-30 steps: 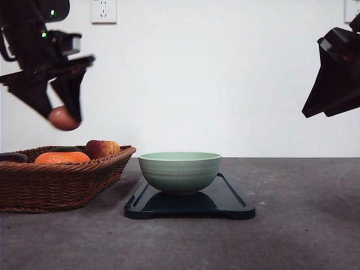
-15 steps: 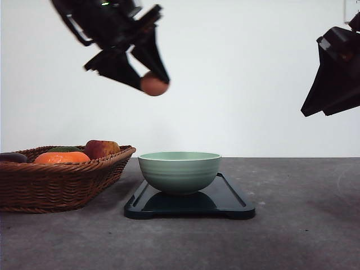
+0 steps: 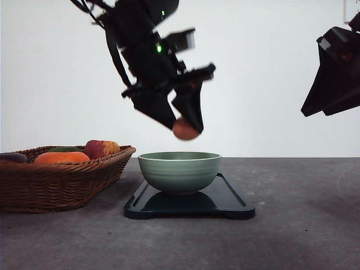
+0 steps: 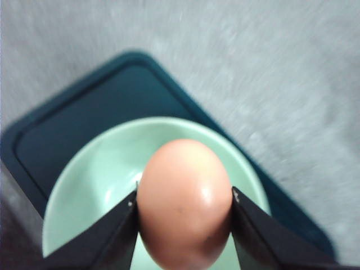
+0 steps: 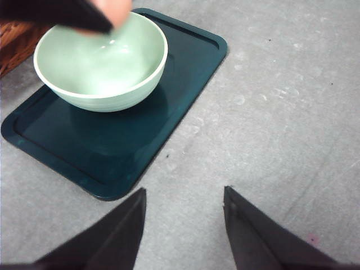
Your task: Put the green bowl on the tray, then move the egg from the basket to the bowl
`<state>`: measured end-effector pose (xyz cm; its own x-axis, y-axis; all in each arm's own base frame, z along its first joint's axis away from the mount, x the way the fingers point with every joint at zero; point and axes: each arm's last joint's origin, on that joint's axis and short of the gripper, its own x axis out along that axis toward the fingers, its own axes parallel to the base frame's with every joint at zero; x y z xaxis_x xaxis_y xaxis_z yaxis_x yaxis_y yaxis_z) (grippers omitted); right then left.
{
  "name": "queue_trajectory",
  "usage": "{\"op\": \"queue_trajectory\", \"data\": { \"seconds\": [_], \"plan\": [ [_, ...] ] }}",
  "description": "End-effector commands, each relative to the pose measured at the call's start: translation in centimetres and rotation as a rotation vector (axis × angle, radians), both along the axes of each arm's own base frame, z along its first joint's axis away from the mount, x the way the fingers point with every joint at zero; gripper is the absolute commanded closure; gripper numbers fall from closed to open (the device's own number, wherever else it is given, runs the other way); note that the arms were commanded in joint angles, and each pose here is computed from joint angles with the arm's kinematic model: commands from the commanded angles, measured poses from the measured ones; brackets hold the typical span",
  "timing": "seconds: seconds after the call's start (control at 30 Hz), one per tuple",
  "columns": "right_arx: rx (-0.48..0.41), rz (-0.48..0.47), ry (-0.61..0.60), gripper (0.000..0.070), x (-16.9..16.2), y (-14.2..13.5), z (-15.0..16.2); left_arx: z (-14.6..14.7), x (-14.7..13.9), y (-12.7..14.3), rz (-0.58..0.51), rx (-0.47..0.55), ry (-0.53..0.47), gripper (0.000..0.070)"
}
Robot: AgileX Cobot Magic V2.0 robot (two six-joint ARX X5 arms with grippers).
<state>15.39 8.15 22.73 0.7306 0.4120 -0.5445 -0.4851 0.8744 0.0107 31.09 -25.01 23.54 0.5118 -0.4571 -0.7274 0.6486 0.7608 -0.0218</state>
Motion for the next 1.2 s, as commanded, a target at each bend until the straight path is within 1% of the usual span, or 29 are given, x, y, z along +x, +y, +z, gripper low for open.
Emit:
{"op": "queue_trajectory", "data": {
  "seconds": [0.0,0.17,0.43,0.8,1.17],
  "plan": [
    [-0.003,0.008,-0.009,0.0426,0.1,0.1,0.1,-0.9,0.5,-0.7,-0.004,0.015,0.002,0.0478],
    [-0.003,0.008,-0.009,0.0426,0.1,0.1,0.1,-2.8,1.1,-0.8,0.008,0.056,0.046,0.0477],
    [-0.003,0.008,-0.009,0.0426,0.1,0.1,0.1,-4.4,1.5,-0.7,0.016,0.085,0.082,0.0477],
    [-0.003,0.008,-0.010,0.0426,0.1,0.1,0.1,-4.6,1.7,-0.5,0.024,0.088,0.089,0.0476],
    [-0.002,0.008,-0.010,0.0426,0.1,0.2,0.1,-4.4,2.0,-0.6,0.028,0.069,0.067,0.0474]
  ]
}}
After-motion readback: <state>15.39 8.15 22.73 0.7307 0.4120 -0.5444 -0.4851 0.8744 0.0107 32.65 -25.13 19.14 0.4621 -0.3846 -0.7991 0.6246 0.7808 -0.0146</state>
